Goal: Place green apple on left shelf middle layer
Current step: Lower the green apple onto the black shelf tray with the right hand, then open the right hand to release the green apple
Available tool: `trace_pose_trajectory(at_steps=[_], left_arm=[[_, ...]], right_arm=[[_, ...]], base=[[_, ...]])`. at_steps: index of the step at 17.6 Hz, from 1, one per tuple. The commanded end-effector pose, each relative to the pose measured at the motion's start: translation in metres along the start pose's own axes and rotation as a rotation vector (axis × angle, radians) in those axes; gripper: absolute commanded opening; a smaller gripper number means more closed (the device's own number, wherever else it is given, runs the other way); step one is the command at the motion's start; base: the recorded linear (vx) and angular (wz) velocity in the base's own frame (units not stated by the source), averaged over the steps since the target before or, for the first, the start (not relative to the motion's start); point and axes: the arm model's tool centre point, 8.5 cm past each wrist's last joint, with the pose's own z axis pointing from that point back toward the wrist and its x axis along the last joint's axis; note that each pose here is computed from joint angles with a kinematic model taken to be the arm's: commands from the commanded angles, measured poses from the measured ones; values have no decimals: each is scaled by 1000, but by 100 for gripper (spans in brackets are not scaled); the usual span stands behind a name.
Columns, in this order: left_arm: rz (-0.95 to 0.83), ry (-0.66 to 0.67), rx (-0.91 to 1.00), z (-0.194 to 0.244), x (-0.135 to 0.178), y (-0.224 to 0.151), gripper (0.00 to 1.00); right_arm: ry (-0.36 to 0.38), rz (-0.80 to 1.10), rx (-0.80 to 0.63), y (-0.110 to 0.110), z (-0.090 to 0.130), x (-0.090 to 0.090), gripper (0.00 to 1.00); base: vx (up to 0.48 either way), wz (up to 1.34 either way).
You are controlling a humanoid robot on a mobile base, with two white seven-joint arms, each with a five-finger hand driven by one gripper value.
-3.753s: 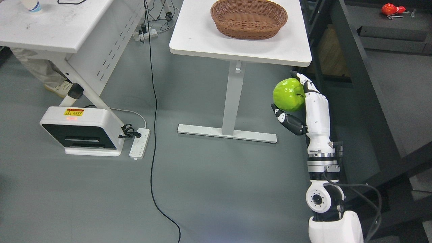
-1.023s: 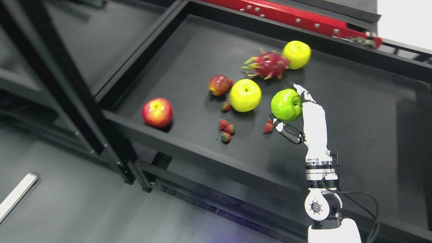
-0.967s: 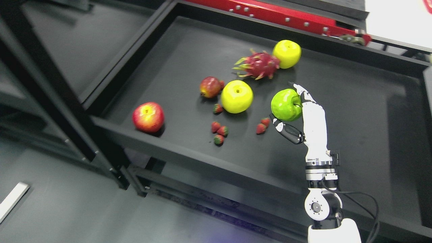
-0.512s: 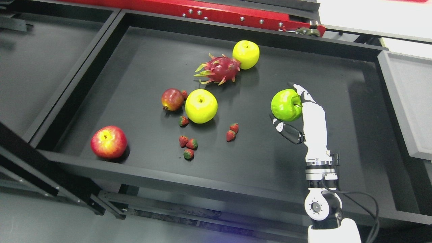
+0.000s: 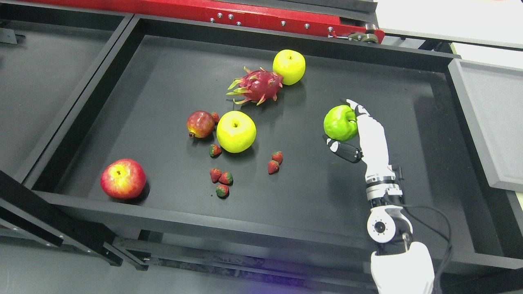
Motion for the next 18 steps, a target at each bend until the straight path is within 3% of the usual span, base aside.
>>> trace_pose_trajectory(at_steps=[1, 3, 4, 6, 7, 8, 12, 15, 18], left_arm=[[-4, -2, 17, 1, 1, 11, 100], [-4, -2, 17, 1, 1, 11, 100], [-1, -2, 18, 1, 1, 11, 100], [-4, 0, 17, 1, 1, 11, 100], [-1, -2, 18, 1, 1, 11, 100], [-1, -2, 18, 1, 1, 11, 100], [-1, -1, 18, 1, 1, 11, 100], [-4, -2, 17, 1, 1, 11, 100], [-1, -1, 18, 1, 1, 11, 100]], right_arm=[[153, 39, 247, 64, -15, -46, 2], [213, 32, 257, 67, -16, -56, 9], [261, 26, 247, 66, -15, -61, 21], [356, -39, 213, 56, -14, -75, 57], [368, -109, 195, 52, -16, -77, 92], [360, -188, 181, 49, -18, -75, 99], [296, -334, 145, 41, -18, -66, 100], [67, -403, 56, 21, -15, -33, 100], [6, -462, -16, 0, -3, -20, 100]], base=[[0, 0], [0, 0], [0, 0], [0, 0], [0, 0], [0, 0], [0, 0], [0, 0], [0, 0]])
